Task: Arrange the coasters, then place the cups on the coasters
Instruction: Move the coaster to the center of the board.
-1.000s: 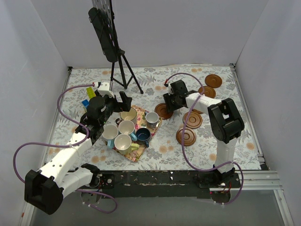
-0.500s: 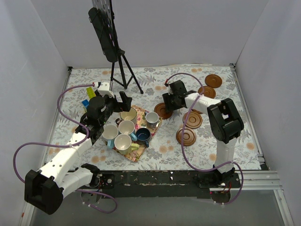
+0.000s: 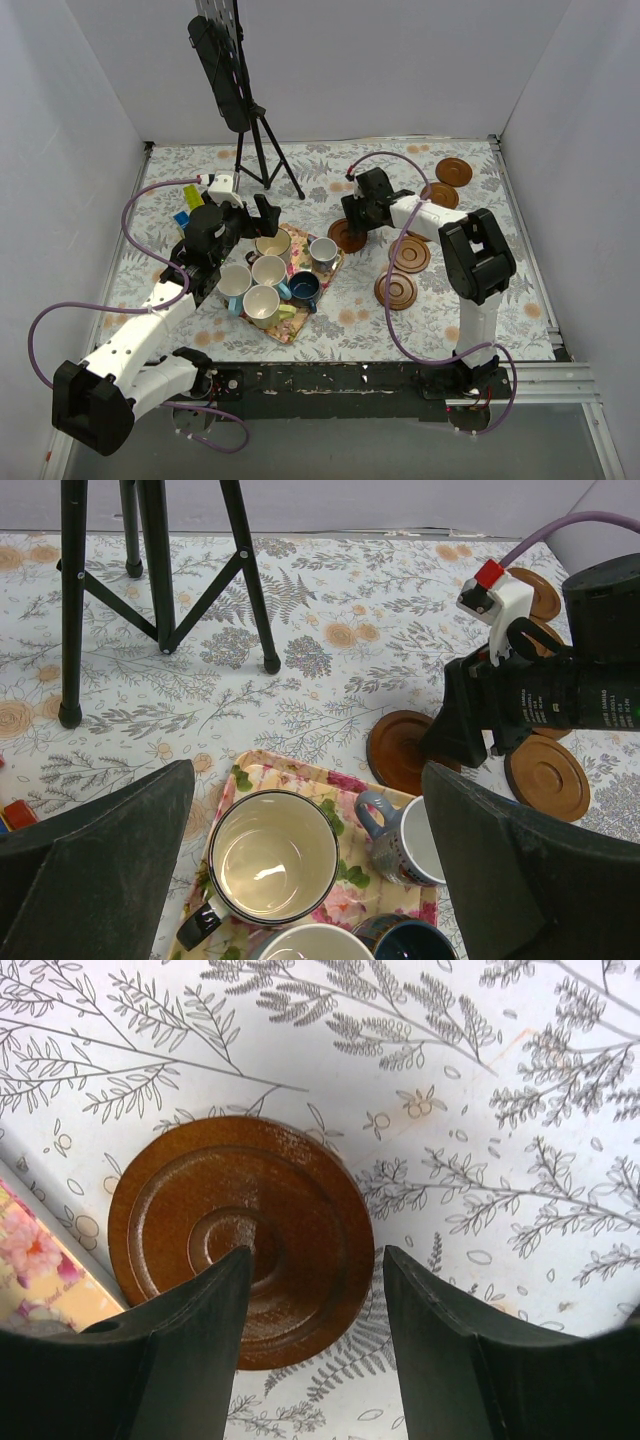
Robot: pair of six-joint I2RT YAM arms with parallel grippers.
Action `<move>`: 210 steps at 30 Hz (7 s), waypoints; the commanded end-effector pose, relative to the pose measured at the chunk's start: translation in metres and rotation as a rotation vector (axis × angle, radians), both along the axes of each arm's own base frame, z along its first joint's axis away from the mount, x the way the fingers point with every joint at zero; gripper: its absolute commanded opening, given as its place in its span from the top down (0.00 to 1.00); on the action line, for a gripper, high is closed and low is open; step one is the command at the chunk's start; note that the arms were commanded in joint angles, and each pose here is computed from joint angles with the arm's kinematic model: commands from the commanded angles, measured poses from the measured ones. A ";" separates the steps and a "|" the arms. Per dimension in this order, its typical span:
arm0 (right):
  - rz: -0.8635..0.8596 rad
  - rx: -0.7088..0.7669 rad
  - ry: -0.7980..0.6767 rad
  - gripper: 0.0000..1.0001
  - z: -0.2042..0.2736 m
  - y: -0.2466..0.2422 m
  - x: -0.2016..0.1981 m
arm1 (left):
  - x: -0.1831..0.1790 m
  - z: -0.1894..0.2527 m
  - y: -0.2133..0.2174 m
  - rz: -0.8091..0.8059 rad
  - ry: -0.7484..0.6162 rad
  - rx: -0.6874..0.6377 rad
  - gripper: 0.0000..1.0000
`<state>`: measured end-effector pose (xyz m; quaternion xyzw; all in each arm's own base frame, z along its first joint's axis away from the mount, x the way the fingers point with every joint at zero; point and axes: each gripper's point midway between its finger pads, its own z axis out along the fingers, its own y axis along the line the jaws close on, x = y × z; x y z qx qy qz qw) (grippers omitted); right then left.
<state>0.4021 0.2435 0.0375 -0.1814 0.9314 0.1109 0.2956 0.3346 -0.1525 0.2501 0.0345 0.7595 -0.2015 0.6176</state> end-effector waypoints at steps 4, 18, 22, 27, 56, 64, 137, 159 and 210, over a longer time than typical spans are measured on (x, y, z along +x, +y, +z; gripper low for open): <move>0.081 -0.016 -0.048 0.37 -0.001 0.011 0.014 | -0.002 0.007 0.000 -0.008 -0.023 -0.001 0.02; -0.068 -0.197 -0.025 0.49 -0.023 -0.042 -0.004 | -0.003 0.007 0.000 -0.008 -0.023 -0.001 0.02; -0.076 -0.228 -0.008 0.52 -0.030 -0.055 -0.014 | -0.003 0.007 0.000 -0.007 -0.023 0.001 0.02; -0.085 -0.246 0.005 0.53 -0.033 -0.068 -0.024 | -0.003 0.007 0.001 -0.003 -0.024 0.001 0.02; -0.001 -0.131 0.085 0.55 -0.037 -0.027 -0.091 | -0.001 0.004 0.001 0.004 -0.017 0.007 0.02; 0.051 -0.122 0.108 0.56 -0.045 0.000 -0.107 | -0.002 0.006 0.001 0.001 -0.021 0.005 0.02; 0.198 -0.045 -0.023 0.39 0.008 0.059 -0.225 | -0.002 0.006 0.003 0.010 -0.022 0.004 0.02; 0.133 -0.108 0.026 0.44 -0.014 0.047 -0.238 | -0.002 0.007 0.003 0.008 -0.024 0.004 0.02; 0.042 -0.167 0.289 0.58 -0.032 -0.042 -0.335 | -0.003 0.009 0.001 -0.003 -0.027 -0.002 0.02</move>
